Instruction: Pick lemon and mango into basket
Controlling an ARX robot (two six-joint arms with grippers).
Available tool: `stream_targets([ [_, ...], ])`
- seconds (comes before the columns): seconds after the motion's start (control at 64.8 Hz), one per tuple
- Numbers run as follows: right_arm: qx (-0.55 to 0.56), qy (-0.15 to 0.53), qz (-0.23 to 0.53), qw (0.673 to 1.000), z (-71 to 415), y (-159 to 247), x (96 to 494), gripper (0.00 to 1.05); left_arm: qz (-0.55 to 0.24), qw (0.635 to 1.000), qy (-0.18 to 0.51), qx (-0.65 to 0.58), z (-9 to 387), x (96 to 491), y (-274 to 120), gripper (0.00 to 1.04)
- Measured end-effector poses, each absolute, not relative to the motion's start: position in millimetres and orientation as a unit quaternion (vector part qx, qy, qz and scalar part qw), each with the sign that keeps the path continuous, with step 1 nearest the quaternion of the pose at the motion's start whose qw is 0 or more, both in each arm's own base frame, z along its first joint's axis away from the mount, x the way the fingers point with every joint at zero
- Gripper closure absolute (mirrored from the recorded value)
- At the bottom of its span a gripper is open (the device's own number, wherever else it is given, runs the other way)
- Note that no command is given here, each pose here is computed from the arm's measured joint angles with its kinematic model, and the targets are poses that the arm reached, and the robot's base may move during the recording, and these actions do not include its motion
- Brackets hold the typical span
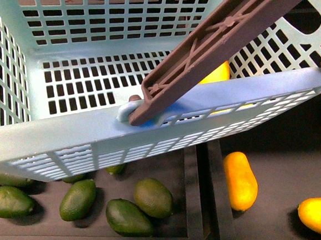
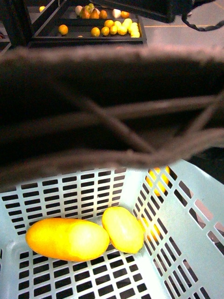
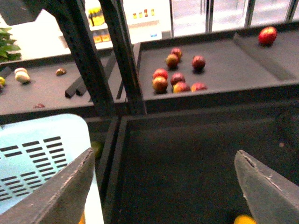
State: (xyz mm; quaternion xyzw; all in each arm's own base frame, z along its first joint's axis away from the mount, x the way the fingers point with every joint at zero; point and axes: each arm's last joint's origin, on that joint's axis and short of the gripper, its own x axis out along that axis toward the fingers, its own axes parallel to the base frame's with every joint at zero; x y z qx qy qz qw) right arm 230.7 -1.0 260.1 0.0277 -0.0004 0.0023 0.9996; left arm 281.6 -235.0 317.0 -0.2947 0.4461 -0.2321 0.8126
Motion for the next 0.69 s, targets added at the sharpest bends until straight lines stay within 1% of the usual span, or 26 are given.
stream_targets([
  [0.031,0.025,-0.001,0.003,1.000,257,-1,228,0.35,-0.232,0.812,0.446,-0.295,317,282,-235,1.00],
  [0.046,0.020,0.000,0.003,1.000,252,0,224,0.39,-0.232,0.812,0.446,-0.296,317,282,-235,1.00],
  [0.077,0.016,0.001,0.002,1.000,246,0,219,0.44,-0.231,0.812,0.447,-0.297,317,282,-235,1.00],
  [0.108,0.015,0.002,0.002,1.000,242,0,216,0.48,-0.231,0.812,0.447,-0.297,317,282,-235,1.00],
  [0.123,0.013,0.002,0.000,1.000,239,0,213,0.51,-0.231,0.812,0.446,-0.297,317,282,-235,1.00],
  [0.139,0.013,0.002,0.000,1.000,239,0,213,0.52,-0.231,0.812,0.446,-0.296,317,282,-235,1.00],
  [0.17,0.011,0.003,0.000,1.000,233,0,207,0.60,-0.231,0.813,0.446,-0.295,317,282,-235,1.00],
  [0.216,0.009,0.004,0.000,1.000,228,0,202,0.67,-0.231,0.813,0.445,-0.295,317,282,-235,1.00],
  [0.262,0.006,0.005,0.000,1.000,220,0,194,0.79,-0.231,0.813,0.446,-0.295,317,282,-235,1.00],
  [0.417,0.004,0.006,-0.001,1.000,207,0,179,1.03,-0.233,0.811,0.447,-0.295,317,282,-235,1.00],
  [0.694,0.002,0.005,-0.001,1.000,189,0,155,1.03,-0.232,0.812,0.446,-0.295,317,282,-235,1.00],
])
